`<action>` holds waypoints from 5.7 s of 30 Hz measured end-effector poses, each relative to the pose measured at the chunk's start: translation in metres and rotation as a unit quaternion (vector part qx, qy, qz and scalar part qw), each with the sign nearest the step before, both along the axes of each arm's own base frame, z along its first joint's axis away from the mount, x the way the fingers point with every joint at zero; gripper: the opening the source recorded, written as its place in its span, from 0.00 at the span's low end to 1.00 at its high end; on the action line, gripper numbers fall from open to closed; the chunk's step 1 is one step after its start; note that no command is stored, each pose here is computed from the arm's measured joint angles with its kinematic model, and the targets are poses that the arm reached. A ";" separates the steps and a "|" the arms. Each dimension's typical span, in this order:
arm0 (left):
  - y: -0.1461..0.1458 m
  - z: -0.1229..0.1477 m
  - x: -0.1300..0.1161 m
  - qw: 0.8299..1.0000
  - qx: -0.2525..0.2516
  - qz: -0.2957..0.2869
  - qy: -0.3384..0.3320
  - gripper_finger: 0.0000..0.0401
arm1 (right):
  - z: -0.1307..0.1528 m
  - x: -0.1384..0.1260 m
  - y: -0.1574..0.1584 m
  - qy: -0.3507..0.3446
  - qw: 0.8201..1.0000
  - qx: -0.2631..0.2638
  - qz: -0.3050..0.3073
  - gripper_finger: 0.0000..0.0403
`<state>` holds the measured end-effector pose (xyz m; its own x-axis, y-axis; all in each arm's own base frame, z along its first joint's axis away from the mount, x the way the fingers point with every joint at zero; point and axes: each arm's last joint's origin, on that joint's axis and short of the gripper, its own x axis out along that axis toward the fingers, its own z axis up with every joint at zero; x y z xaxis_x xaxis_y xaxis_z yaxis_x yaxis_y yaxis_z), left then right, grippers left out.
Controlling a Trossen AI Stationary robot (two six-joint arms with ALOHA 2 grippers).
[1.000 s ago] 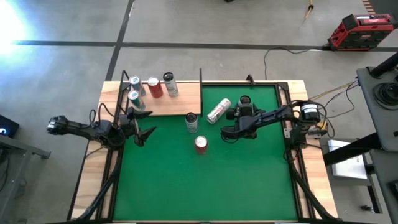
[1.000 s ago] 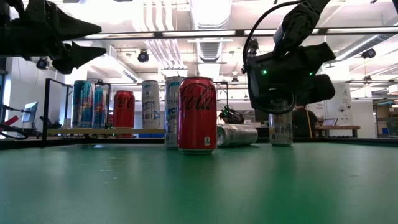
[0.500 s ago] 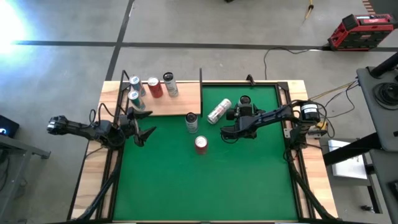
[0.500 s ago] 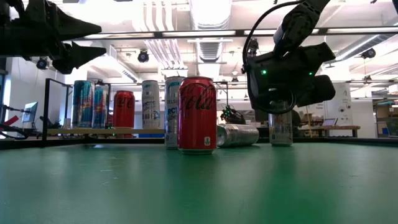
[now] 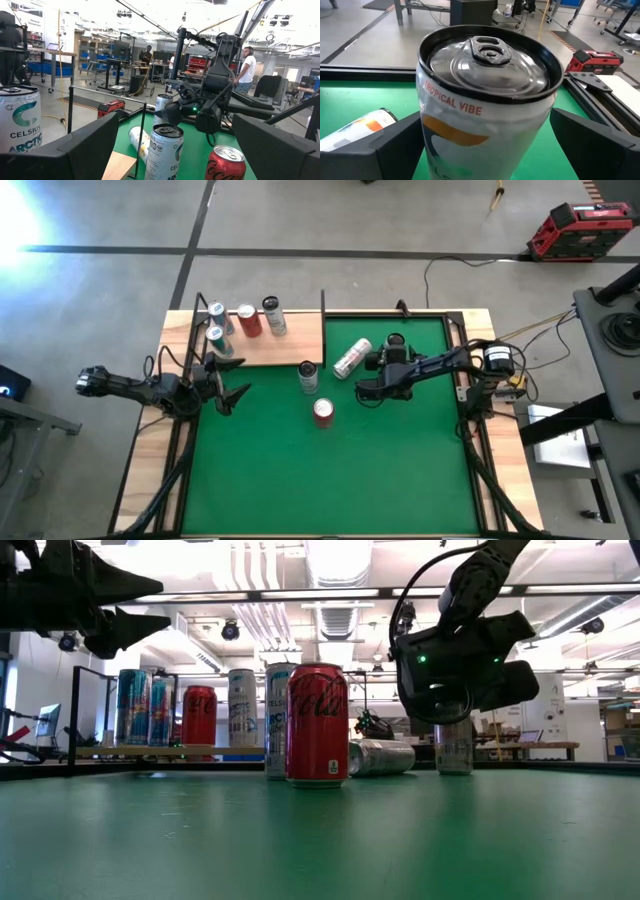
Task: Place canned beverage on shelf
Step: Move the white yellow soda can to the center
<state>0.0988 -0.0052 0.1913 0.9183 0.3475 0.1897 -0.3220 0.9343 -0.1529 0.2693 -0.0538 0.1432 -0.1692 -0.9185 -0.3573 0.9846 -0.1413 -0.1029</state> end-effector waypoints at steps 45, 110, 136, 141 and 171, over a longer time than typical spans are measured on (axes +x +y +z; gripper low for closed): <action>0.000 0.000 0.000 1.000 0.000 0.000 0.000 0.93 | 0.057 0.018 0.025 0.008 0.975 0.217 -0.054 0.99; 0.000 0.000 0.000 1.000 0.000 0.000 0.000 0.93 | -0.003 0.017 0.033 -0.024 0.994 -0.046 0.097 0.56; 0.000 0.000 0.000 1.000 0.000 0.000 0.000 0.93 | 0.058 0.041 0.209 -0.139 0.921 0.016 0.363 0.56; 0.000 0.000 0.000 1.000 0.000 0.000 -0.001 0.93 | 0.045 0.056 0.228 -0.107 0.906 -0.006 0.411 0.56; -0.001 -0.003 0.003 1.000 0.004 0.000 0.016 0.93 | 0.022 0.146 0.285 -0.073 0.904 -0.086 0.412 0.61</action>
